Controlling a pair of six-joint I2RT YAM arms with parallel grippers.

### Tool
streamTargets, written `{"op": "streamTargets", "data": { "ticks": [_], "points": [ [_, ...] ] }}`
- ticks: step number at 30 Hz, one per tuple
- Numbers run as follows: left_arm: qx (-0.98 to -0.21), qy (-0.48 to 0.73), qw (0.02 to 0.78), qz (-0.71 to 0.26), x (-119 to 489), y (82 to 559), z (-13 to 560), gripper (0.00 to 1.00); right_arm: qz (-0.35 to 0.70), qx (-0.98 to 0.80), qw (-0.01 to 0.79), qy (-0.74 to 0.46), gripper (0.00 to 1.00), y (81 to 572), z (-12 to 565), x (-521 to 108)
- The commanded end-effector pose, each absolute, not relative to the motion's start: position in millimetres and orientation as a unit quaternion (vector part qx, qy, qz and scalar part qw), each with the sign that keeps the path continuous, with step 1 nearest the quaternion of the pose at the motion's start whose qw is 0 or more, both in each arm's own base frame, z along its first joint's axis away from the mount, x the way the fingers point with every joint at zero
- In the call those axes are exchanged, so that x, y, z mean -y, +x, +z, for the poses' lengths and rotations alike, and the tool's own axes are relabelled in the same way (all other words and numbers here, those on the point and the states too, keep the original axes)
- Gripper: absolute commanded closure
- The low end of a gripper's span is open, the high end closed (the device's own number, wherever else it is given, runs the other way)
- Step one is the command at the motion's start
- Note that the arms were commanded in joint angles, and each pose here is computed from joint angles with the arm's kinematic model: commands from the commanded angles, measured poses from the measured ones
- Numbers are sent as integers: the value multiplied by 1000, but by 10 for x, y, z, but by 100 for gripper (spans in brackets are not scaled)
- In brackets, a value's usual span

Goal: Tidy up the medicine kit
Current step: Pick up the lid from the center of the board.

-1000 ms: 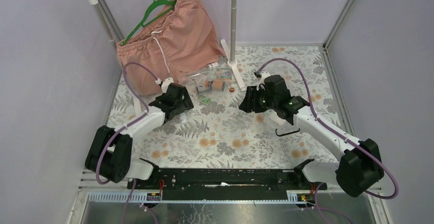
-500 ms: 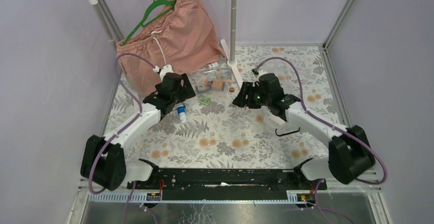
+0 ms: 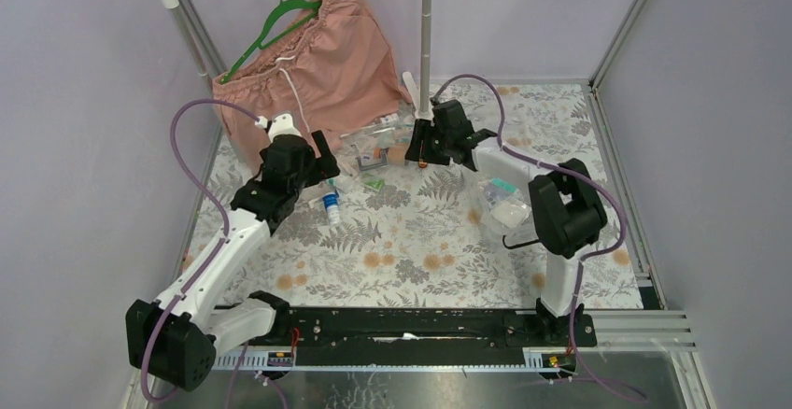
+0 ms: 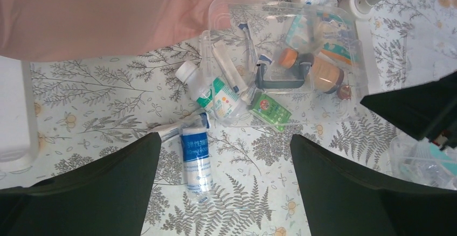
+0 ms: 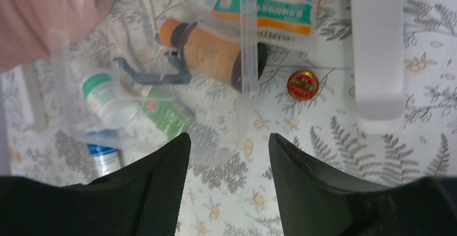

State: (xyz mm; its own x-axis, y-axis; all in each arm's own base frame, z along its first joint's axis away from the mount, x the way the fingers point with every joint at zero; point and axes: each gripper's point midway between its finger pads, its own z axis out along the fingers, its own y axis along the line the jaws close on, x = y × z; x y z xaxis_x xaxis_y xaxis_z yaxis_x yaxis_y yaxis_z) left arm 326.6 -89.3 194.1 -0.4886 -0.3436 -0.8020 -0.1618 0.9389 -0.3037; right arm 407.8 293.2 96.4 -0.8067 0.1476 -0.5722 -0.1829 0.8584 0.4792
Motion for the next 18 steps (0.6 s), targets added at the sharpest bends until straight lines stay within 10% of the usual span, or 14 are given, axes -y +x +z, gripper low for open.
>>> {"op": "streamTargets", "data": {
  "ticks": [1, 18],
  "points": [
    [-863, -127, 486, -55, 746, 3221, 1935, 1, 214, -923, 319, -23, 38, 4284, 874, -2887],
    [-864, -127, 486, -37, 636, 3229, 1868, 1, 198, -931, 306, -32, 75, 4409, 721, -2936]
  ]
}}
